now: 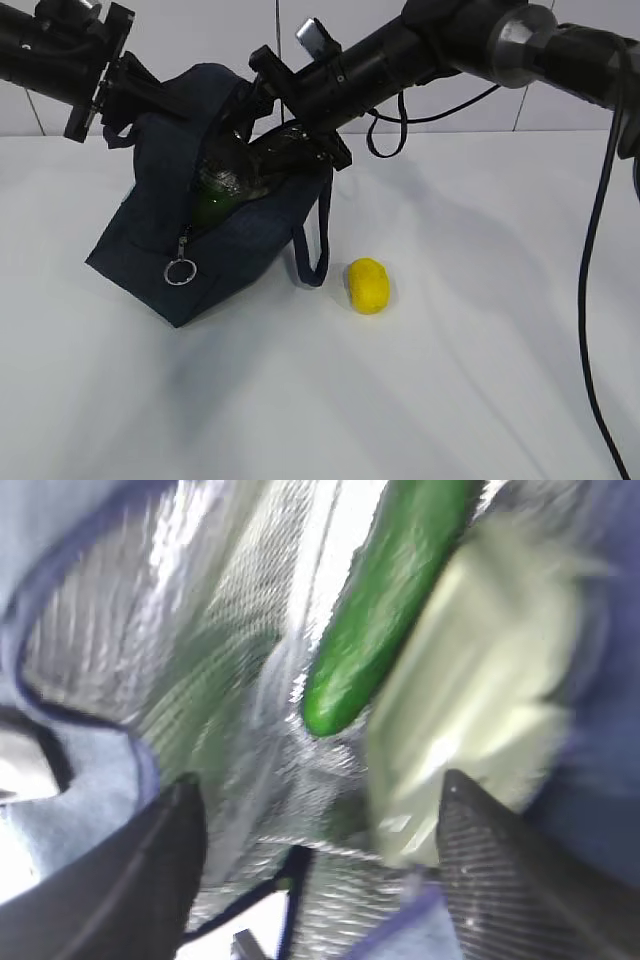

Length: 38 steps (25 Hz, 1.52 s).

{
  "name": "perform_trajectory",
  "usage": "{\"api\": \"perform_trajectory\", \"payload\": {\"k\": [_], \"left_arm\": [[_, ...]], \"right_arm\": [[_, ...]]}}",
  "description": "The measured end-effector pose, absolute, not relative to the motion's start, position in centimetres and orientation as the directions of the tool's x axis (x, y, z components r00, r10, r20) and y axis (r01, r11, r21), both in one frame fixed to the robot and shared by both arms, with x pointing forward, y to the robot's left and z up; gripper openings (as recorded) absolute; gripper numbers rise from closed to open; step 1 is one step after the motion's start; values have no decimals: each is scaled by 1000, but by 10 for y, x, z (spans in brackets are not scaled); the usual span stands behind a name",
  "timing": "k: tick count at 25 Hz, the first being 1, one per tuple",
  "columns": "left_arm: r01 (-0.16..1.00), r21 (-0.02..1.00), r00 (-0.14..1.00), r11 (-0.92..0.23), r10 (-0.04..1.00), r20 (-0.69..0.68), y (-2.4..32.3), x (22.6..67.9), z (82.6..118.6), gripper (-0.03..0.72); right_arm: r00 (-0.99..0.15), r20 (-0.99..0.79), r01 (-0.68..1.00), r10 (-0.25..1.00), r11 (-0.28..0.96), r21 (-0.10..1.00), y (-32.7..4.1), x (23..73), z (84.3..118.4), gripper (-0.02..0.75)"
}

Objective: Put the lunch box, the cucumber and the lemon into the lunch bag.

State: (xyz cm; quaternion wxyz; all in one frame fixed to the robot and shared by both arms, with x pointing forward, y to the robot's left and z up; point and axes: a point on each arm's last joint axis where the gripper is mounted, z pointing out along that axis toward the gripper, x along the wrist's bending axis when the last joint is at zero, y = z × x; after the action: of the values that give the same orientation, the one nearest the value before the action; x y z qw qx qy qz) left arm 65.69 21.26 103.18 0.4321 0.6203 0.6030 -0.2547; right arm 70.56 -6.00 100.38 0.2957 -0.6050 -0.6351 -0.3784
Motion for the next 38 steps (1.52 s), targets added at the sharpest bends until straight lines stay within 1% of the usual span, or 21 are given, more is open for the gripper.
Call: {"api": "perform_trajectory", "payload": {"k": [2,6,9,12,16,21,23,28,32,38], "left_arm": [[968,229,143,101,528,-837,213,657,1032,-8],[968,229,143,101,528,-837,213,657,1032,-8],[968,229,143,102,527,-838,213,657,1032,-8],[968,229,143,101,528,-837,213,657,1032,-8],[969,231,146,92,540,-829,213,657,1031,-8],[967,238,150,88,559,-815,214,657,1029,-8],[966,244,150,91,568,-809,215,658,1028,-8],[961,262,151,91,623,-768,219,659,1024,-8],[961,266,150,79,659,-737,221,659,1021,-8],[959,274,153,71,686,-711,224,660,1018,-8]], "right_arm": [[-90,836,995,541,5,104,-61,703,1004,557],[-139,831,990,539,50,134,-70,704,1004,554],[-146,827,988,543,41,147,-80,709,1003,532],[-182,789,981,587,52,188,-88,709,1010,507],[-242,681,963,691,83,258,-98,703,1031,499],[-258,484,939,836,99,329,-108,691,1059,495],[-266,421,928,867,112,354,-107,685,1069,494],[-292,288,906,912,167,389,-94,672,1078,493],[-325,194,893,926,233,386,-79,661,1073,493],[-293,138,929,946,248,274,-82,647,1043,493]]}}
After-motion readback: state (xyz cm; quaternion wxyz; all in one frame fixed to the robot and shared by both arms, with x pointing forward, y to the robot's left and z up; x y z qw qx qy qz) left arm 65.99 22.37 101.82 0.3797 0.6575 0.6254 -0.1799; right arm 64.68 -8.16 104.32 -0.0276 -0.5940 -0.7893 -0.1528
